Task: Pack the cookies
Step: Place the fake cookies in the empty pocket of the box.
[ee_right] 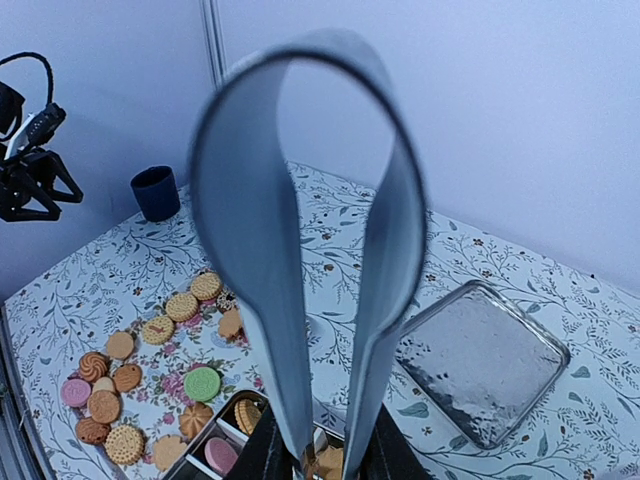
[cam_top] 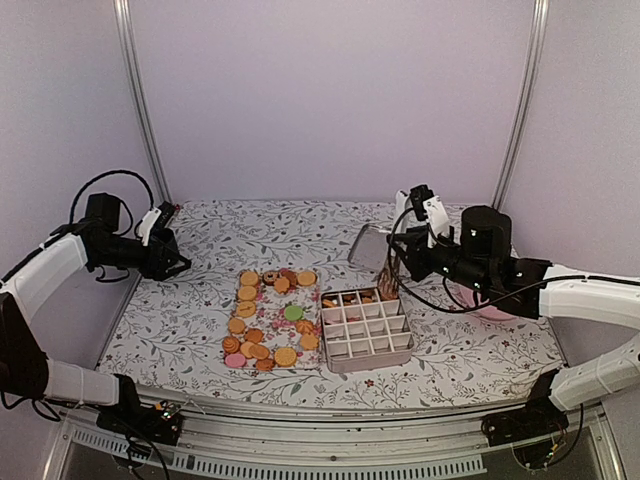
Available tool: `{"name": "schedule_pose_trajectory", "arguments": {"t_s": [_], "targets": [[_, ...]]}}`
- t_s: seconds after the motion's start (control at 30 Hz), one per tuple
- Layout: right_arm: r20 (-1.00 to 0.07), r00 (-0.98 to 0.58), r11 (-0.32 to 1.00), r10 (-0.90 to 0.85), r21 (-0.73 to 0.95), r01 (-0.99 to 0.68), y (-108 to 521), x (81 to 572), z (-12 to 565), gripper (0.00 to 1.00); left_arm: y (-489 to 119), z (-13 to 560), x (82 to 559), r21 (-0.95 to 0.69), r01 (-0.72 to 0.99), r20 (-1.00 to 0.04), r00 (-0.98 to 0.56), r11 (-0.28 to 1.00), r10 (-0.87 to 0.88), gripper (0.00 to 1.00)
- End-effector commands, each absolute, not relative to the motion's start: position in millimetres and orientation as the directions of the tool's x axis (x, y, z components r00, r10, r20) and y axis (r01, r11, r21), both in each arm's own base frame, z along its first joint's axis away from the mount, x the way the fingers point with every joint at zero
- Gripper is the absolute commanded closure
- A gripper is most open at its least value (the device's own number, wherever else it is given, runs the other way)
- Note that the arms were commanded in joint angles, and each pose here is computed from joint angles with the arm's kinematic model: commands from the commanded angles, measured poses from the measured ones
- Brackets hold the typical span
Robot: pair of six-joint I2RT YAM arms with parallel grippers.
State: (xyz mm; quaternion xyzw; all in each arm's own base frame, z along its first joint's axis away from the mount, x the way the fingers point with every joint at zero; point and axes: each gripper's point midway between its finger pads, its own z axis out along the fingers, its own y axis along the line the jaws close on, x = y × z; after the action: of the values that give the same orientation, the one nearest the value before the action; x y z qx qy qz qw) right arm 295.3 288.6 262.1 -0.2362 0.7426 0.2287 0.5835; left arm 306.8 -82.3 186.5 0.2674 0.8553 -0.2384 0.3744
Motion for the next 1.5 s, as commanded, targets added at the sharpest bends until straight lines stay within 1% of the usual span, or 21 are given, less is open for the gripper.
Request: {"name": "schedule_pose_trajectory", "arguments": {"t_s": [0.0, 0.23, 0.57, 0.9, 1.07, 1.17, 1.2, 1.33, 1.47], "targets": [[-0.974, -0.209, 0.802, -0.087, 0.056, -0.595, 271.5, 298.3, 257.9, 1.00, -81.5, 194.8, 310.4, -0.185, 0.646, -0.780, -0.555, 0.741, 0.289, 0.33], [-0.968, -0.234, 0.760, -0.096, 0.080, -0.644, 283.8, 294.8, 250.8, 1.00, -81.1, 193.2, 311.4, -0.186, 0.645, -0.776, -0.559, 0.741, 0.291, 0.33], [-0.958, -0.253, 0.798, -0.137, 0.045, -0.600, 274.5, 300.4, 231.3, 1.00, -80.8, 193.0, 311.8, -0.184, 0.645, -0.776, -0.559, 0.742, 0.293, 0.33], [-0.951, -0.263, 0.794, -0.160, 0.034, -0.607, 279.0, 303.2, 221.4, 1.00, -80.6, 193.3, 312.9, -0.183, 0.646, -0.776, -0.558, 0.741, 0.294, 0.33], [-0.953, -0.255, 0.789, -0.161, 0.031, -0.613, 281.1, 303.5, 226.1, 0.83, -81.8, 193.0, 313.2, -0.183, 0.656, -0.777, -0.553, 0.733, 0.301, 0.33], [-0.958, -0.242, 0.790, -0.155, 0.027, -0.613, 281.2, 304.4, 236.2, 0.66, -81.7, 191.3, 316.3, -0.189, 0.656, -0.773, -0.558, 0.731, 0.301, 0.33], [-0.960, -0.237, 0.790, -0.151, 0.026, -0.612, 281.6, 305.0, 240.4, 0.62, -81.9, 189.8, 317.3, -0.191, 0.657, -0.771, -0.560, 0.729, 0.303, 0.33], [-0.964, -0.229, 0.786, -0.139, 0.033, -0.617, 284.5, 306.5, 252.9, 0.55, -81.1, 184.0, 323.5, -0.198, 0.658, -0.764, -0.567, 0.727, 0.306, 0.33], [-0.969, -0.215, 0.782, -0.125, 0.038, -0.622, 290.7, 311.1, 267.2, 0.54, -81.5, 179.7, 331.6, -0.219, 0.658, -0.755, -0.582, 0.720, 0.302, 0.33]]}}
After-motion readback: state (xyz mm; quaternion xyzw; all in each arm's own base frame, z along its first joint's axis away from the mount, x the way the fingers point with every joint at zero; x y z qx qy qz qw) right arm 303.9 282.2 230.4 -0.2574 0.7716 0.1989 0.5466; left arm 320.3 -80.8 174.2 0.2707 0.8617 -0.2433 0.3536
